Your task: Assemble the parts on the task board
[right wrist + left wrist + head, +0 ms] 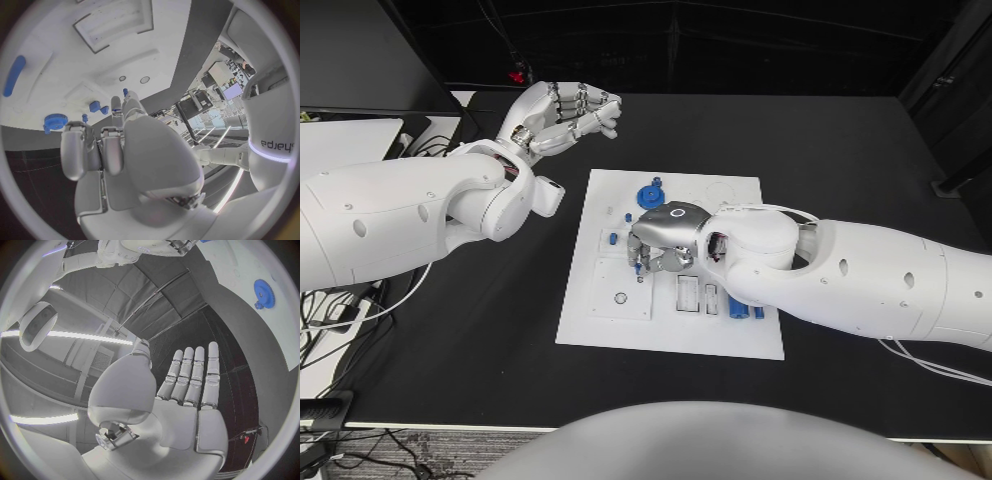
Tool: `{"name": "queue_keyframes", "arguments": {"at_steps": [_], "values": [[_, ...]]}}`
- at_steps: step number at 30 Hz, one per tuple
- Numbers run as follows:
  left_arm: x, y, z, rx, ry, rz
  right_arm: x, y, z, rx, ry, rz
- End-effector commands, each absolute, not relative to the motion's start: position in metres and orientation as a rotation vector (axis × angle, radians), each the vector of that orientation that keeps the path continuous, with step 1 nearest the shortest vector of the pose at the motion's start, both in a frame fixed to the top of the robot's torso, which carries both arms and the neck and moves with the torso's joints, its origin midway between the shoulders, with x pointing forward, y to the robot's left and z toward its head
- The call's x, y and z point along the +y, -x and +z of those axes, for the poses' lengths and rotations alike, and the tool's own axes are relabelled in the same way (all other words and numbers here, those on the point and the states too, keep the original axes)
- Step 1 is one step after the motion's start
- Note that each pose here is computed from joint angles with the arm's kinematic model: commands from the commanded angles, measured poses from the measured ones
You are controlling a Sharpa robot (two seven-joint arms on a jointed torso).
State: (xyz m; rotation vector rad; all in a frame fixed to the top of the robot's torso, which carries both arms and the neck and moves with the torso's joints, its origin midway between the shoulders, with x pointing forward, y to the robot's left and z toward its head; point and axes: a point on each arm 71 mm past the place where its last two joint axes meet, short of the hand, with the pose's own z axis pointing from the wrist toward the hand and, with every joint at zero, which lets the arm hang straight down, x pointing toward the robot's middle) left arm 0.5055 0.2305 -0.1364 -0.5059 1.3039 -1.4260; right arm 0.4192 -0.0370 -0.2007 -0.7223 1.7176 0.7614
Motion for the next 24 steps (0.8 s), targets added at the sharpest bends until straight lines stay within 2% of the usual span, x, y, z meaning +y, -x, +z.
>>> {"name": "queue_keyframes", "arguments": {"at_steps": [1,24], "values": [[0.2297,-0.5050,-0.1352,1.301,0.502,-1.441,-0.0346,-0.4183,-0.2016,1.721,0.755,0.754],[0.2308,-0.5044,-0.1350,1.299,0.502,-1.440,-0.0318,-0.4201,-0.2075,1.764,0.777,0.697]]}}
